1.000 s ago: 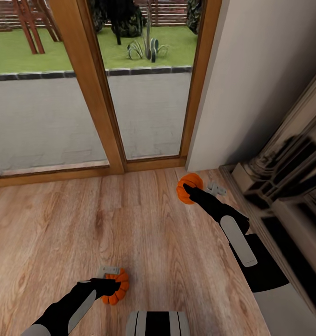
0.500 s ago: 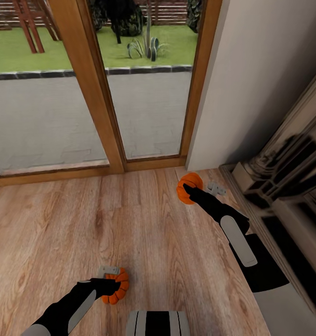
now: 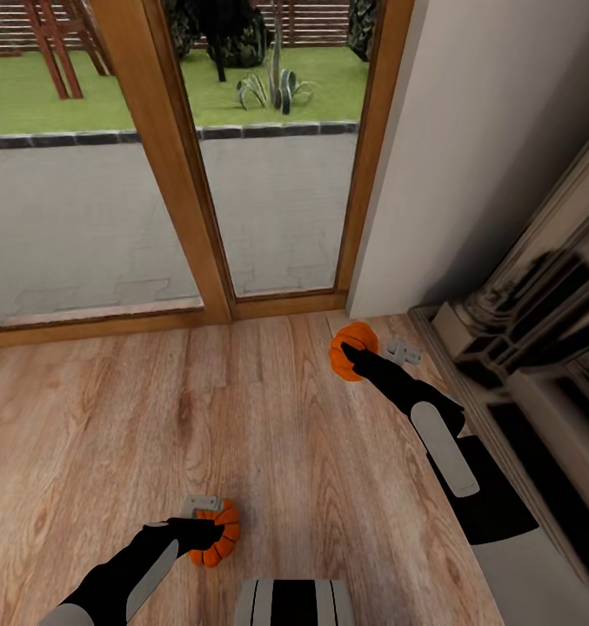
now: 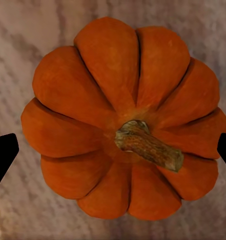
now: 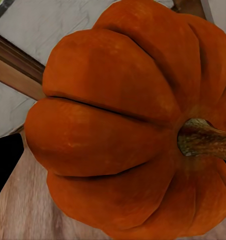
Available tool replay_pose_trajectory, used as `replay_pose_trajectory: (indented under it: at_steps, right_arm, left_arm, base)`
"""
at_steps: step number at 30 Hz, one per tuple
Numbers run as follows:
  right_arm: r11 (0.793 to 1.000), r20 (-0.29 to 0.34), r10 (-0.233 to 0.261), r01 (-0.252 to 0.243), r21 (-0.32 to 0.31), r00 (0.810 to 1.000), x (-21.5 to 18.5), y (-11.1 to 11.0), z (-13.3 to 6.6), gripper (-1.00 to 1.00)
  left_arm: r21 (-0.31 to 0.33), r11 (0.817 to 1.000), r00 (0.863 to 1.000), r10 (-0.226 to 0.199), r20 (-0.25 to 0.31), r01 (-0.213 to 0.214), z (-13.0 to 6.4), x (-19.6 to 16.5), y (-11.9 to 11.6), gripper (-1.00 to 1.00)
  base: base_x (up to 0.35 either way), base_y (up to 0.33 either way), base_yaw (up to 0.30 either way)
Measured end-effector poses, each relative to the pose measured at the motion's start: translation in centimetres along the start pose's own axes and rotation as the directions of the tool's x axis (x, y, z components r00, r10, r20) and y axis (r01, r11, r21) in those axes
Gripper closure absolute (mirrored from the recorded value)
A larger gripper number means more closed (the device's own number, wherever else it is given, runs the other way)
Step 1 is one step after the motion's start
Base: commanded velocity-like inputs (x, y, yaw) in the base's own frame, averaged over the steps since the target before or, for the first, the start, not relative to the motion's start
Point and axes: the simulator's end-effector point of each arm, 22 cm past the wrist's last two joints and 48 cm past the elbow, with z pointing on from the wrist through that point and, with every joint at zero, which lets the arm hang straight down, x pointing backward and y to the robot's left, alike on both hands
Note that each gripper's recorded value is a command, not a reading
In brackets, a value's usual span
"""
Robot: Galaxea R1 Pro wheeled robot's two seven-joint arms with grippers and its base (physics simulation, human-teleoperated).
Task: Place each of the two pumpkins and all three candles from the living room inside a cabinet in the living room (use any cabinet), then make sure every cabinet is closed, and position the cauldron so it is next to a table in the living room.
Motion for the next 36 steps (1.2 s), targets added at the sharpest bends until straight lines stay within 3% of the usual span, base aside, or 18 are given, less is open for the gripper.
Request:
replay_pose_trajectory:
  at_steps: [36]
  right_arm:
    - [1.000, 0.000, 0.000, 0.000, -0.001, 1.000, 0.0, 0.0, 0.0, 1.00]
  left_arm:
    - [0.007, 1.000, 1.000, 0.004, 0.026, -0.004, -0.3, -1.2, -0.5, -1.00]
  base:
    - [0.000, 0.000, 0.000]
